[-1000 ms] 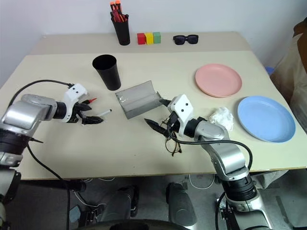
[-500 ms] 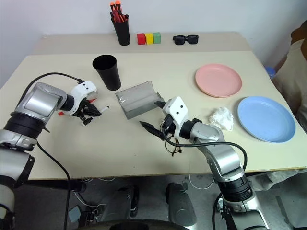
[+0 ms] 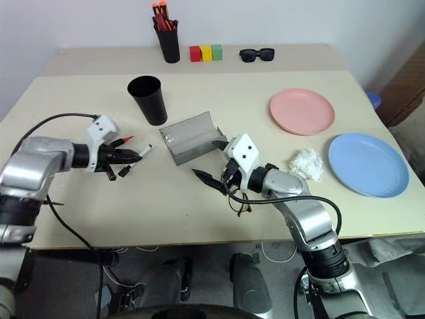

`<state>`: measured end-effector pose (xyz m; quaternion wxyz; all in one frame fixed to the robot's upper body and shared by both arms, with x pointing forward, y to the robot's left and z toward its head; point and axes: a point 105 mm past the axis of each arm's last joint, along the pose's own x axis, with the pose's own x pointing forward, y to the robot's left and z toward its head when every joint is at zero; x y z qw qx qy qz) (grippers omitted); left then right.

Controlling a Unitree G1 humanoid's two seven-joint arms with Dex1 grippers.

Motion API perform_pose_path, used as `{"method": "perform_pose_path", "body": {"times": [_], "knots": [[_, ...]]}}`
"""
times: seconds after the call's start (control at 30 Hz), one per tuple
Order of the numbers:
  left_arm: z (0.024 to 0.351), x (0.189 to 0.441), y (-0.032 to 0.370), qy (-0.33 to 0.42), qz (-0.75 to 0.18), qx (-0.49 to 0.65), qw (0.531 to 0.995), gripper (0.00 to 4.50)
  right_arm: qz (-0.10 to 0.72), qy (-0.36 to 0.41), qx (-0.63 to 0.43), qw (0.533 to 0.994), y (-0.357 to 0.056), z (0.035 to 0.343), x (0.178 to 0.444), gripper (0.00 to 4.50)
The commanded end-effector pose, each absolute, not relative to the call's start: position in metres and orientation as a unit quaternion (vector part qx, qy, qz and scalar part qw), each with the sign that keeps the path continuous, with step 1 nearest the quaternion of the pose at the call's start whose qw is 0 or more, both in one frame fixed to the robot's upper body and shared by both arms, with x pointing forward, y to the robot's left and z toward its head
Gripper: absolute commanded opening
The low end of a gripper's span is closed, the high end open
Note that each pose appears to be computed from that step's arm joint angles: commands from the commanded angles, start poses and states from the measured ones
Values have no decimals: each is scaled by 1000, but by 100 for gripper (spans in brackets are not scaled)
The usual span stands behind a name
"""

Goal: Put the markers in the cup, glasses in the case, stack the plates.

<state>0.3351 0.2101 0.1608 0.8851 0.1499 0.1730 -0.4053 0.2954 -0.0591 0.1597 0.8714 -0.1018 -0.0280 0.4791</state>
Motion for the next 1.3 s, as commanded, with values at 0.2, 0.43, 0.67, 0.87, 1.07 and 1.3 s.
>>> {"method": "perform_pose_path", "body": {"times": [0.2,0.43,0.67,0.87,1.07,1.3], "knots": [[252,338,183,-121,-344,109,925,7,472,-79,-111,871,-55,187,305,450],[318,389,169,-274,-164,26,947,7,402,-129,-105,900,-49,207,328,450],[309,430,165,-294,-81,6,952,7,310,-139,-93,936,-41,207,348,450],[291,447,171,-278,-43,-12,959,7,300,-137,-80,941,-36,203,345,450],[281,454,168,-270,-40,-30,962,7,300,-134,-78,941,-36,200,343,450],[267,458,164,-246,-55,-38,967,121,301,-136,-76,941,-35,201,345,450]]}}
